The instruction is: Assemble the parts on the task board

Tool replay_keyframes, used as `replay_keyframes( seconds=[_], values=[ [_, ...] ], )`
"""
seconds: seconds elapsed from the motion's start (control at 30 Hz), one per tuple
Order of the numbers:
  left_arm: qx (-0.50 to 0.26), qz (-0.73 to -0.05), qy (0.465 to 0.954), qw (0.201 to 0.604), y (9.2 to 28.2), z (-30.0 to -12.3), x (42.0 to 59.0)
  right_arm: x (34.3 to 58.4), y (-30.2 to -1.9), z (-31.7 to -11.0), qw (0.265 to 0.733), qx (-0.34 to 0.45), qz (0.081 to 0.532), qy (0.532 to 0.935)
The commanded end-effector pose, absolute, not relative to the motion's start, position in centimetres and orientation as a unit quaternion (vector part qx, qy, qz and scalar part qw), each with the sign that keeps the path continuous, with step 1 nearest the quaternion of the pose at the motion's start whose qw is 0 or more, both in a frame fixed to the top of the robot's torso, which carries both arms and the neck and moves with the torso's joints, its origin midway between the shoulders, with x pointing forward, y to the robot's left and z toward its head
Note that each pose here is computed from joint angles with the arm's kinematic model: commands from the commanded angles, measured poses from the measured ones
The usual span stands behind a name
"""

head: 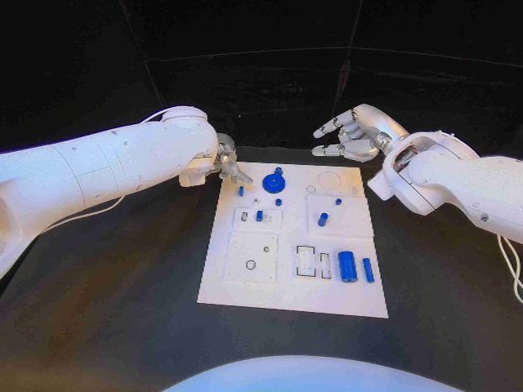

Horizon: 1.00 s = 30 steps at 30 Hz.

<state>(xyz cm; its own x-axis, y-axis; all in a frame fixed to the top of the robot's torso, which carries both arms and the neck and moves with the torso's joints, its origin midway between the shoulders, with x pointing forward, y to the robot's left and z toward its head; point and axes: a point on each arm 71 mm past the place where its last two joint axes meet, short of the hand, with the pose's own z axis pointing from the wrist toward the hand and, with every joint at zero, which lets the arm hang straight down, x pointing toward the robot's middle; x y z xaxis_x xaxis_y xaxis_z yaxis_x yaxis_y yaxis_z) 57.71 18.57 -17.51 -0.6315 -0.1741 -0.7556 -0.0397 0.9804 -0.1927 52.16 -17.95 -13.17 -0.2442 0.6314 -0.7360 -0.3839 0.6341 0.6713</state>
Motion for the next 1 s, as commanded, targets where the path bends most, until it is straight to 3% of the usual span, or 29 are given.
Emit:
replay_keyframes(
  seconds=[0.03,1.0],
  values=[
    [-0.049,-0.071,0.906,0.415,18.4,-17.8,57.7,52.2,-17.8,-13.0,0.607,0.089,0.422,0.667],
    [-0.049,-0.063,0.913,0.401,18.0,-18.8,58.0,52.1,-17.7,-13.0,0.607,0.089,0.423,0.667]
  ],
)
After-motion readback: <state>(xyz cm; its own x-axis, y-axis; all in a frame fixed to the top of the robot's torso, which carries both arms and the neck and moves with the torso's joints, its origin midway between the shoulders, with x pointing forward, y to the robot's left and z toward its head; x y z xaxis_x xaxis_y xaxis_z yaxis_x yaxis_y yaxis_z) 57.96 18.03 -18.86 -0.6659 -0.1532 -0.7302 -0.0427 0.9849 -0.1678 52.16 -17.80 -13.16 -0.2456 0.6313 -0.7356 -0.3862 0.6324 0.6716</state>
